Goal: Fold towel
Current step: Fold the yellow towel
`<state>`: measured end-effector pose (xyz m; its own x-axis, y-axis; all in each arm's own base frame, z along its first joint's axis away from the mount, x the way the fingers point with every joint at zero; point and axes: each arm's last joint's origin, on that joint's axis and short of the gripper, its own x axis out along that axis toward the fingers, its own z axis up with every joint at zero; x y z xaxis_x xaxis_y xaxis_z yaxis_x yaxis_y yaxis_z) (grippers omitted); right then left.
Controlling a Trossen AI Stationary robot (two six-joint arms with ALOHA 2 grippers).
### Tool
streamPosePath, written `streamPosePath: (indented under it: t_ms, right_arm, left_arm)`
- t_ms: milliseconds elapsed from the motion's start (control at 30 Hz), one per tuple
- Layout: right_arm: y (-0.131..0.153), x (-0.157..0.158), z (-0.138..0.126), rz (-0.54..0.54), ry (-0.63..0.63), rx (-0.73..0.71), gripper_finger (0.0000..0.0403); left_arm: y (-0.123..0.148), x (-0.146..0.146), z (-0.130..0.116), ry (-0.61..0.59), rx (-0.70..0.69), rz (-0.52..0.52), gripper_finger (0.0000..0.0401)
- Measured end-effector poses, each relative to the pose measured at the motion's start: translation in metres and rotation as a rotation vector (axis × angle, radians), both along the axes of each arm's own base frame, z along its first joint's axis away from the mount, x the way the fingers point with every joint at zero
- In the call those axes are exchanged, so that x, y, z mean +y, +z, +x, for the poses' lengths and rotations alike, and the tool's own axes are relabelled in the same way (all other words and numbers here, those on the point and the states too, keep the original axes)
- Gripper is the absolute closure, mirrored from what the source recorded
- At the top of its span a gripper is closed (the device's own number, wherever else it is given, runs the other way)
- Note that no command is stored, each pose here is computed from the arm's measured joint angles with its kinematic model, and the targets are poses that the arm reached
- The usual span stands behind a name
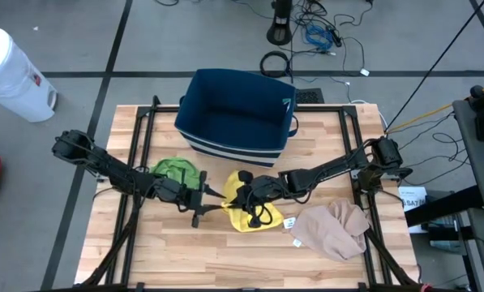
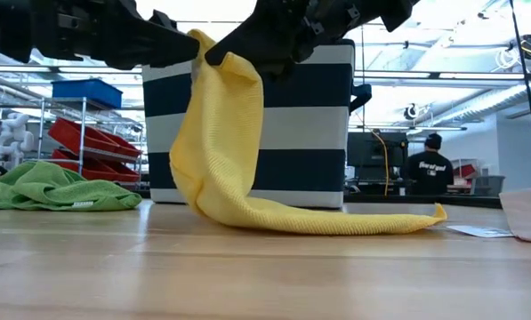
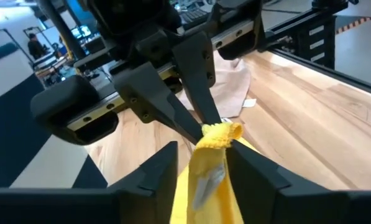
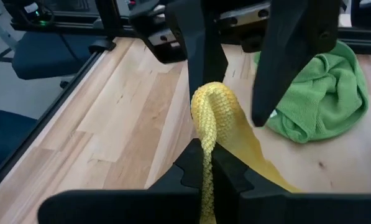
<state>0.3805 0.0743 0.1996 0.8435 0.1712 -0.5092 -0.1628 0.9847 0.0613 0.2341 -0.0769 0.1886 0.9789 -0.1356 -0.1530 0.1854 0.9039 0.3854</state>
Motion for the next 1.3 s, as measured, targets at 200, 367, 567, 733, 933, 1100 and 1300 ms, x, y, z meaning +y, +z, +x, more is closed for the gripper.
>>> streamPosePath:
  t_ms: [200,367,567,733,933,1100,1300]
  right_arm:
    - [0.0013,0.0001,0.0006,0.003,0.000,-0.013,0.0396]
    - [0.0003,0.0000,-0.0001,0.011,-0.007,0.002,0.0396]
    - [-0.0018,-0.0003,-0.0013,0.018,-0.014,0.030,0.0396]
    - [-0.0018,-0.0003,-0.0013,0.021,-0.016,0.030,0.0396]
    - [-0.0017,-0.0002,-0.0013,0.023,-0.017,0.029,0.0396]
    - [-0.0017,0.0002,-0.0014,0.032,-0.003,0.031,0.0396]
    - [-0.0016,0.0005,-0.0014,0.036,0.004,0.031,0.0396]
  left_arm:
    - [0.0001,-0.0003,0.0000,-0.013,-0.002,0.008,0.0296]
    - [0.0017,-0.0011,0.0001,-0.035,-0.017,0.000,0.0309]
    - [0.0017,-0.0014,0.0000,-0.046,-0.017,-0.002,0.0315]
    - [0.0017,-0.0029,-0.0003,-0.093,-0.015,-0.009,0.0327]
    - [0.0016,-0.0027,-0.0003,-0.094,-0.017,0.005,0.0386]
    - [0.0016,-0.0022,-0.0002,-0.081,-0.020,0.024,0.0393]
    - [0.0006,-0.0021,-0.0002,-0.075,-0.008,0.028,0.0362]
